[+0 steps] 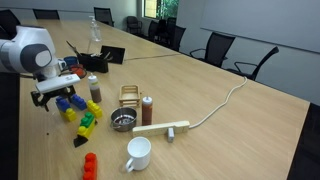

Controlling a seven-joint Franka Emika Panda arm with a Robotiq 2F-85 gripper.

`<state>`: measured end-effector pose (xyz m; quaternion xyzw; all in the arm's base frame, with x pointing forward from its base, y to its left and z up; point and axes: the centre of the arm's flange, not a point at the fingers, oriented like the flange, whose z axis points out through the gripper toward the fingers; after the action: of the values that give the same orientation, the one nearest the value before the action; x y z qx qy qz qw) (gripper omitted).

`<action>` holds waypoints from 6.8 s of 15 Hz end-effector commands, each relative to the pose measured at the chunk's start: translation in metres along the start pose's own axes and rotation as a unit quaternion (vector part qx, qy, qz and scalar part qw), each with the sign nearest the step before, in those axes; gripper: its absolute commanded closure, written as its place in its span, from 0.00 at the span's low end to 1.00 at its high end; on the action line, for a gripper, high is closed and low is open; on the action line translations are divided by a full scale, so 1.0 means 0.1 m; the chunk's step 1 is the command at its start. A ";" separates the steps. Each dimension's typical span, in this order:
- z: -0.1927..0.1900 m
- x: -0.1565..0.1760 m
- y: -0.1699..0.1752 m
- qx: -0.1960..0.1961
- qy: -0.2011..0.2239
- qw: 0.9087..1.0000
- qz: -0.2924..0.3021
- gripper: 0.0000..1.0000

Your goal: Put the blue-yellow building block on top of the orange building block

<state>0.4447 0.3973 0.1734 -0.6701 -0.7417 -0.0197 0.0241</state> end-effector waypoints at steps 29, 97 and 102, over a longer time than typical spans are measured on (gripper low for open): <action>-1.07 -0.78 -0.14 -0.064 0.005 0.985 0.158 0.90; -1.04 -3.39 -0.53 0.015 -0.013 0.962 0.273 0.65; -0.97 -3.40 -0.51 0.024 -0.012 0.962 0.271 0.90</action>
<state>0.4266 0.0495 0.2529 -0.8468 -0.5308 0.0110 0.0310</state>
